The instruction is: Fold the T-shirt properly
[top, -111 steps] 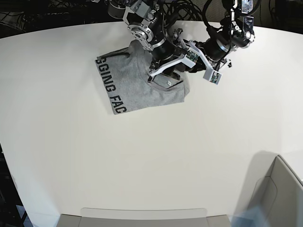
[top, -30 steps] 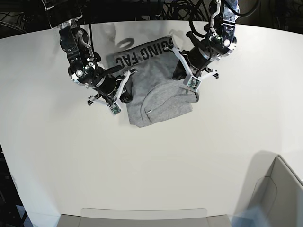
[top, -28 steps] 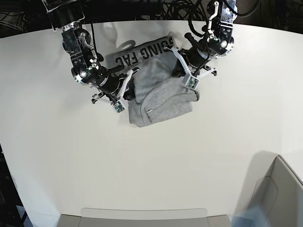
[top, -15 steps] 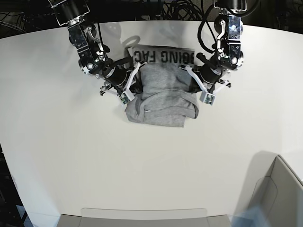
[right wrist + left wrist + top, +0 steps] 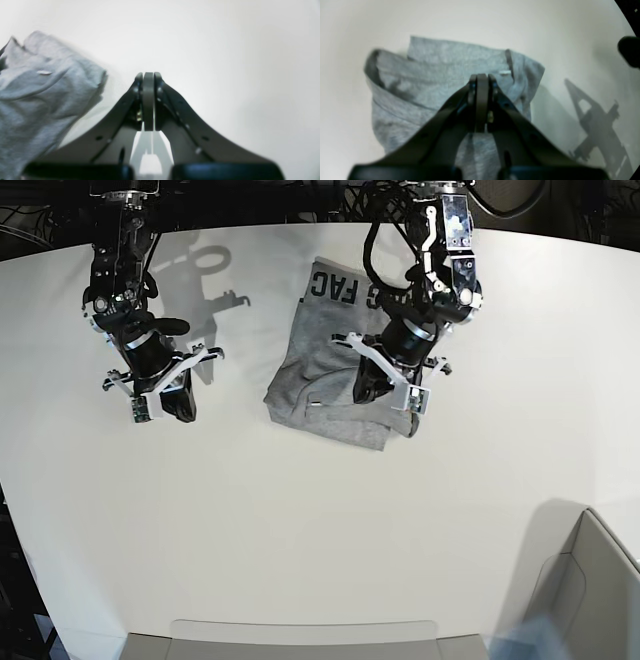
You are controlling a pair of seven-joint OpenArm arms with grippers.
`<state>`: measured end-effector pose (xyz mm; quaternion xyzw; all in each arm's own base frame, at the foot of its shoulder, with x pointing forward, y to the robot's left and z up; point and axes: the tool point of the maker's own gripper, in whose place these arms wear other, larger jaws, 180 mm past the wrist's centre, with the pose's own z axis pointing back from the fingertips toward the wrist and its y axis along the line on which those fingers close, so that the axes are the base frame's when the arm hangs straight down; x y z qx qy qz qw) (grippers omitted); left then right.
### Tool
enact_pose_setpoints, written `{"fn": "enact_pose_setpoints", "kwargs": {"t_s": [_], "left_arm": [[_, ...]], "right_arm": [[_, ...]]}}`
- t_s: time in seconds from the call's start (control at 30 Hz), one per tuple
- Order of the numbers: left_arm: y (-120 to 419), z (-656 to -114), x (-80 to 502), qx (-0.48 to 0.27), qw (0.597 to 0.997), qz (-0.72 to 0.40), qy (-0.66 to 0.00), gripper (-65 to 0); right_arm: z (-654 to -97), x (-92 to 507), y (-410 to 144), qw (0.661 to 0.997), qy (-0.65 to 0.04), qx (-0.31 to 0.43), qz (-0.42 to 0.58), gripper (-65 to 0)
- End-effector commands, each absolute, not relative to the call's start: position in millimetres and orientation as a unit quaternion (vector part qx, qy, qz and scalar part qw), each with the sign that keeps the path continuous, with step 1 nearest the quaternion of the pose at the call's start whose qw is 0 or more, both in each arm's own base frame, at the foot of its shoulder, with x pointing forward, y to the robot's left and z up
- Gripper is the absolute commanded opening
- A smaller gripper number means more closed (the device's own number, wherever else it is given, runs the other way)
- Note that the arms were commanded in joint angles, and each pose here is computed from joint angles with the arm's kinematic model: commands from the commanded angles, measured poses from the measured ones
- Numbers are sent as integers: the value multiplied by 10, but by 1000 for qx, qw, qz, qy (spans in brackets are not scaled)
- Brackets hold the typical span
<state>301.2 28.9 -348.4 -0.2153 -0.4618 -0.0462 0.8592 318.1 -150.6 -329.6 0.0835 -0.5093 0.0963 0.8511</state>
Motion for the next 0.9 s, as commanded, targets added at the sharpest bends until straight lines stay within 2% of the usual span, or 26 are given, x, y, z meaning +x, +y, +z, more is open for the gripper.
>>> {"fn": "enact_pose_setpoints", "kwargs": {"t_s": [0.0, 0.17, 0.27, 0.37, 0.5, 0.77, 0.87], "left_arm": [[181, -3384, 3044, -236, 843, -48, -481, -650], [-98, -3768, 2904, -273, 855, -46, -438, -650], [-143, -4066, 2807, -278, 870, -36, -404, -650], [-114, -4321, 2855, -279, 873, -12, -399, -650], [362, -4602, 2882, -238, 887, 1, -396, -650], [1539, -4622, 2975, -130, 904, -19, -406, -650], [1780, -4622, 2977, -107, 909, -34, -401, -650]], "right_arm": [[-3161, 3212, -1541, 838, -530, 80, 100, -650], [-3255, 3099, -1575, 847, -516, 76, 102, -650], [-3265, 3089, -1575, 848, -515, 77, 102, -650], [-3265, 3089, -1575, 848, -515, 77, 102, -650], [-3257, 3093, -1574, 847, -515, 76, 102, -650], [-3242, 3109, -1580, 846, -517, 76, 102, -650], [-3237, 3114, -1580, 846, -518, 76, 102, -650]]}}
